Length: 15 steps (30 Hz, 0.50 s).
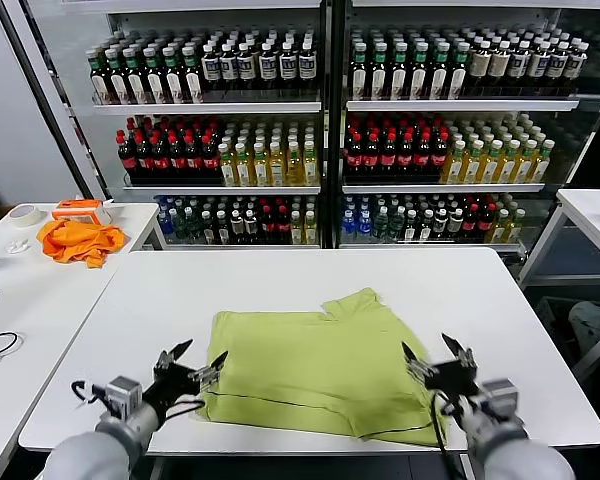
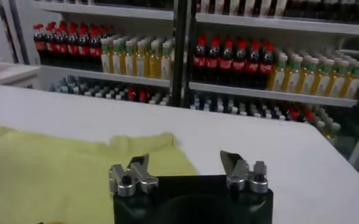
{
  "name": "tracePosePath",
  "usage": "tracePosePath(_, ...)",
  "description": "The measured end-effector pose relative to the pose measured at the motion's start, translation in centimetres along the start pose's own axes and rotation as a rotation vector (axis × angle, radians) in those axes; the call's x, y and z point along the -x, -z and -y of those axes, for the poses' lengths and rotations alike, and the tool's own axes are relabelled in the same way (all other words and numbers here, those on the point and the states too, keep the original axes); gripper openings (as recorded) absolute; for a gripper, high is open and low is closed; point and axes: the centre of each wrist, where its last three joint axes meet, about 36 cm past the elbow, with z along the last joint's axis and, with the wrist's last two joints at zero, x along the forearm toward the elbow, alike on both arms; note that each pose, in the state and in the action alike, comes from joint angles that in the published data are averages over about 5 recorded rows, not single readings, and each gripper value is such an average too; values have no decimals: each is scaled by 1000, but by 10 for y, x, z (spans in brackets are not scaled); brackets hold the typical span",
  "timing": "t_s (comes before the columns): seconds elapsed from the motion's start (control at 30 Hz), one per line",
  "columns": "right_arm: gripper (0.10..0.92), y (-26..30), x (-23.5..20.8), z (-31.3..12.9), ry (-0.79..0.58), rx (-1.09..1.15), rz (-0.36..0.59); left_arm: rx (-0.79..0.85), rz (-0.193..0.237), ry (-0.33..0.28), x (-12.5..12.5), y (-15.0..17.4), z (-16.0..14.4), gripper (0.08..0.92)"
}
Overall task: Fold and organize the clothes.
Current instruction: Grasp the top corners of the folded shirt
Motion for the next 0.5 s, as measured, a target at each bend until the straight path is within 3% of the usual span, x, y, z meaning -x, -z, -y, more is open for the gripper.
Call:
tracePosePath(0.23,823,10,76,-4,-16,40,-31,-5,-5,7,58,4,-18,822)
tracePosePath(0.5,823,0,137,-16,-33,72,-99,-3,-47,14,105,4,-43,823)
